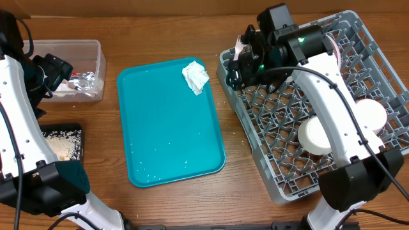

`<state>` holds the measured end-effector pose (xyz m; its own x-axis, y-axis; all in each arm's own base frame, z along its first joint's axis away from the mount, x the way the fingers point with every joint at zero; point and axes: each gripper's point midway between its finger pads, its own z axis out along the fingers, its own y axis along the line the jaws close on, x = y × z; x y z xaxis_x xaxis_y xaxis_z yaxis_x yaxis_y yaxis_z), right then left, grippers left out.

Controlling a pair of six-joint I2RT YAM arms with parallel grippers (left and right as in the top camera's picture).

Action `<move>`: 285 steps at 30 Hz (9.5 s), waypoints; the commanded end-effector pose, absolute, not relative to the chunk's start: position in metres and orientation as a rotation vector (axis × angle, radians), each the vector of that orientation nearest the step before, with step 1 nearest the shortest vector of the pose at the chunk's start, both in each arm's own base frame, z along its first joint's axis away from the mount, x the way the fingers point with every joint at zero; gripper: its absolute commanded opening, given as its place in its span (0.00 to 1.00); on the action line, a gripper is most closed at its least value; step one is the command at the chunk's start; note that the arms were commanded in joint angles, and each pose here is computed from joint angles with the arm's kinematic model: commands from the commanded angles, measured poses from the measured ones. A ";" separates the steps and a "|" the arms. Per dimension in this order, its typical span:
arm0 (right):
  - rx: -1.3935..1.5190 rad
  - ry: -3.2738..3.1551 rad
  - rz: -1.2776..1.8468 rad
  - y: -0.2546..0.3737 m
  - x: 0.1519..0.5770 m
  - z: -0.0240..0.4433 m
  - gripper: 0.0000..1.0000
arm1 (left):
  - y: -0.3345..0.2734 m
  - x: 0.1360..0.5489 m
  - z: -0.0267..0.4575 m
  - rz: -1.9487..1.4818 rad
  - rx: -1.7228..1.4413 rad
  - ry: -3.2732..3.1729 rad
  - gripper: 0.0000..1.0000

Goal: Sort waste into correct bins and load items into the dishwasher rack

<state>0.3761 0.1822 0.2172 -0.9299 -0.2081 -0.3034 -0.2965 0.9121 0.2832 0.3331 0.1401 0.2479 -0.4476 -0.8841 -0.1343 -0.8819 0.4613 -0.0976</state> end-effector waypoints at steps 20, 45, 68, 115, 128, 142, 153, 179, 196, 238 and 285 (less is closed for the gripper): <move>-0.741 2.689 0.787 0.311 0.302 0.231 1.00 | 0.140 0.333 0.251 0.000 -1.519 2.548 1.00; 0.344 2.682 -0.014 0.051 0.407 0.261 1.00 | 0.140 0.333 0.251 0.000 -1.519 2.548 1.00; 0.446 2.676 0.000 0.023 0.409 0.260 1.00 | 0.140 0.333 0.251 0.000 -1.519 2.548 1.00; 0.446 2.676 0.000 0.023 0.409 0.261 1.00 | -0.172 0.462 0.180 -0.491 -0.757 2.772 1.00; 0.446 2.676 0.000 0.023 0.409 0.261 1.00 | -0.180 0.475 0.069 -0.393 -0.875 2.936 1.00; 0.446 2.676 0.000 0.023 0.409 0.260 1.00 | -0.188 0.464 0.004 -0.385 -0.875 3.082 0.89; 0.446 2.676 0.000 0.023 0.409 0.261 1.00 | -0.176 0.474 0.043 -0.358 -0.722 3.072 0.13; 0.446 2.676 0.000 0.023 0.409 0.261 1.00 | 0.090 0.501 0.204 -0.094 -1.238 2.499 0.06; 0.446 2.676 0.000 0.023 0.409 0.261 1.00 | 0.224 0.454 0.143 0.253 -1.565 2.452 1.00; 0.445 2.627 0.060 0.029 0.421 0.266 1.00 | -0.089 0.337 0.263 -0.092 -0.459 2.910 1.00; -0.051 2.377 0.471 0.173 0.588 0.160 0.05 | -0.086 0.337 0.178 0.004 -0.512 3.024 1.00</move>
